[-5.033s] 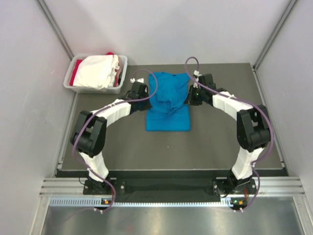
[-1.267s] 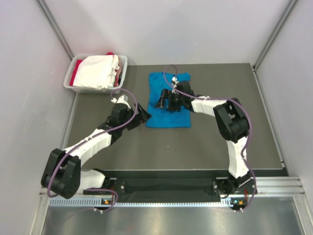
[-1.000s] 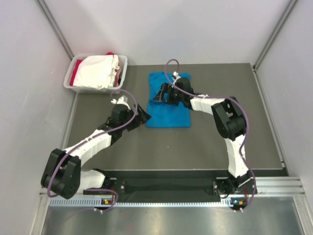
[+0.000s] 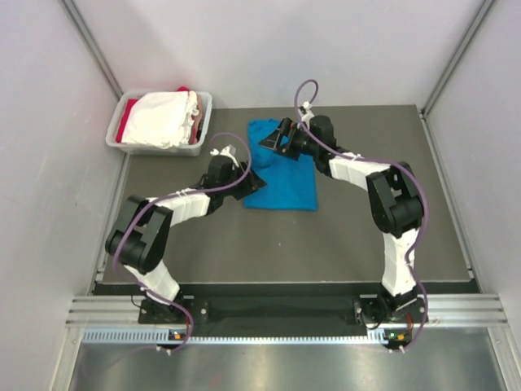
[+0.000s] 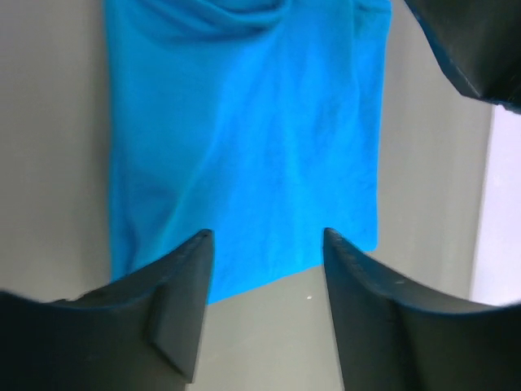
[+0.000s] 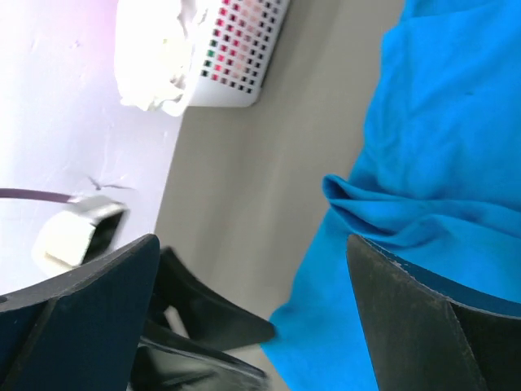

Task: Fold and stack the t-shirts
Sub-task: Fold the tshirt

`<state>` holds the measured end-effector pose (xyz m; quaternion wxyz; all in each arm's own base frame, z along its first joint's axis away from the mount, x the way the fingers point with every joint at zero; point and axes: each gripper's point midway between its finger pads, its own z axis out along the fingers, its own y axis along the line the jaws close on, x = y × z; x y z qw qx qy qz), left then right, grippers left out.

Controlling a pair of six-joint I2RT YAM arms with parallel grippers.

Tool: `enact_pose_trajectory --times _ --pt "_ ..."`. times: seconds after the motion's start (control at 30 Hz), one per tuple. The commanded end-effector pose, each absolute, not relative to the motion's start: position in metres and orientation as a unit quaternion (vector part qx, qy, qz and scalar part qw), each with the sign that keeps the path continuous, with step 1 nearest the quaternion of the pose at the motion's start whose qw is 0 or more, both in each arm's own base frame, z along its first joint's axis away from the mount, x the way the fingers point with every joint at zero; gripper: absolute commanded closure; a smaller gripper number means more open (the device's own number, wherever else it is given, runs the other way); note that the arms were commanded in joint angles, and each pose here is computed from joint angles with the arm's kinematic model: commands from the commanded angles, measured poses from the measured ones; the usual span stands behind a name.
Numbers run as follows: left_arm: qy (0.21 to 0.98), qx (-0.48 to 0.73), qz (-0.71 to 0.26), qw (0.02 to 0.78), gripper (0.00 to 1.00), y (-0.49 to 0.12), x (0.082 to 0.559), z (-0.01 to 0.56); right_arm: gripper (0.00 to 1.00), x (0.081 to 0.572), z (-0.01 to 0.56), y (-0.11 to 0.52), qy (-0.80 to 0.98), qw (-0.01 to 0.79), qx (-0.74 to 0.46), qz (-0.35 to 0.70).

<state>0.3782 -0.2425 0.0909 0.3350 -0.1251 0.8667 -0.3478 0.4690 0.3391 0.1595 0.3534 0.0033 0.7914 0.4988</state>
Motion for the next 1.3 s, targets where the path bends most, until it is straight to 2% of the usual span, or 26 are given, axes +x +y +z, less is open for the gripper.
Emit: enact_pose_trajectory --times 0.0,0.3,0.53,0.77,1.0,1.13,1.2,1.27 --pt "0.845 -0.108 -0.408 0.330 0.44 -0.268 0.376 0.090 0.03 0.460 0.170 0.372 0.777 0.340 -0.012 0.530" --pt "0.872 -0.168 -0.346 0.302 0.56 -0.246 0.361 0.037 0.03 0.464 0.134 0.391 0.792 0.318 0.010 0.521" --pt "0.875 -0.215 -0.327 0.285 0.58 -0.236 0.355 0.014 0.03 0.477 0.108 0.403 0.797 0.305 0.024 0.521" --pt "0.877 -0.225 -0.327 0.271 0.60 -0.234 0.346 0.003 0.03 0.505 0.096 0.406 0.798 0.329 0.033 0.504" --pt "0.880 -0.229 -0.320 0.266 0.61 -0.230 0.339 -0.002 0.02 0.533 0.115 0.406 0.782 0.371 0.039 0.499" --pt "0.882 -0.224 -0.318 0.266 0.61 -0.230 0.339 -0.003 0.01 0.536 0.117 0.408 0.784 0.368 0.023 0.499" --pt "0.882 -0.208 -0.328 0.266 0.60 -0.235 0.340 0.003 0.04 0.523 0.148 0.410 0.769 0.356 -0.004 0.531" --pt "0.883 -0.186 -0.335 0.270 0.60 -0.242 0.347 0.017 0.01 0.509 0.187 0.410 0.749 0.364 -0.051 0.551"
